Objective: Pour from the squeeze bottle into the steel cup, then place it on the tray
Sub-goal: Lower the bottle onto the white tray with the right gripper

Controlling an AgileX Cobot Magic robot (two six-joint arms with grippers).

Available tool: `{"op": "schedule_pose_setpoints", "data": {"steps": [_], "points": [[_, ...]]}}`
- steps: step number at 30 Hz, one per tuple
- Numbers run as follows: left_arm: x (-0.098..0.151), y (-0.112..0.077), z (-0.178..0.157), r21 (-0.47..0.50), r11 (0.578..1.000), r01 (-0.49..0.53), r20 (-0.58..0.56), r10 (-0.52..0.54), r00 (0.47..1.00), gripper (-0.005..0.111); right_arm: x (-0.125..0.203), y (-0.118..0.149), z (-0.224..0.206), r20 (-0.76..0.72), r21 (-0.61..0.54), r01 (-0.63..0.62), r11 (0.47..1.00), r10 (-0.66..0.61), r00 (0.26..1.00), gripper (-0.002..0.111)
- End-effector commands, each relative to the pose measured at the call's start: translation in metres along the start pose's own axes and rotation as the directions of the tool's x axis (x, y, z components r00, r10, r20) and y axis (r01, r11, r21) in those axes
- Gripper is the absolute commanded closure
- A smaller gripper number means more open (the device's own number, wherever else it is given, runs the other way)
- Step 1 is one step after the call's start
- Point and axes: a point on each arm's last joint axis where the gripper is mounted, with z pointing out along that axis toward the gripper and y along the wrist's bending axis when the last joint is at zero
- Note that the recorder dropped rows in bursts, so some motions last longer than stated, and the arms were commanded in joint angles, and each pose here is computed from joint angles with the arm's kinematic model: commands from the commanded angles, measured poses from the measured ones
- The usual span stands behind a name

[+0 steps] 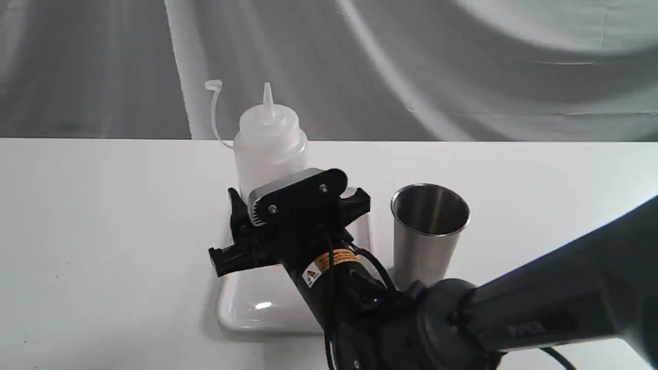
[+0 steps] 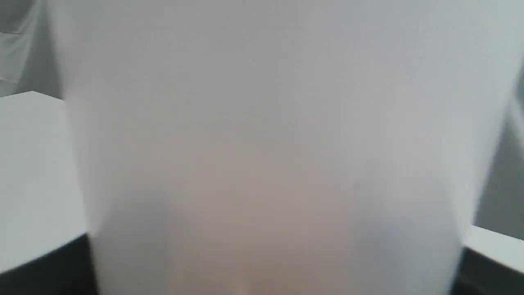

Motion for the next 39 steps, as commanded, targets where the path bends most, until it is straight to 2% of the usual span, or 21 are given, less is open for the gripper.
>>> {"op": "schedule_pose_setpoints", "data": {"steps": [1, 8, 19, 33, 39], "points": [[0.001, 0.0, 0.0, 0.0, 1.0, -0.001, 0.008, 0.001, 1.0, 0.098, -0.001, 0.003, 0.007, 0.035, 0.0, 0.004, 1.0, -0.004, 0.999, 0.108], [0.001, 0.0, 0.0, 0.0, 1.0, -0.001, 0.008, 0.001, 1.0, 0.098, 0.013, 0.005, 0.013, 0.026, 0.005, 0.007, 1.0, -0.008, 1.0, 0.108], [0.001, 0.0, 0.0, 0.0, 1.0, -0.001, 0.008, 0.001, 1.0, 0.098, 0.03, 0.002, 0.026, 0.004, 0.105, -0.065, 0.992, 0.065, 0.998, 0.108], [0.001, 0.0, 0.0, 0.0, 1.0, -0.001, 0.008, 0.001, 1.0, 0.098, 0.056, 0.008, 0.04, -0.038, 0.107, -0.068, 0.992, 0.072, 0.997, 0.108], [0.001, 0.0, 0.0, 0.0, 1.0, -0.001, 0.008, 0.001, 1.0, 0.098, 0.055, 0.008, 0.04, -0.017, 0.112, -0.071, 0.991, 0.074, 0.997, 0.108]]}}
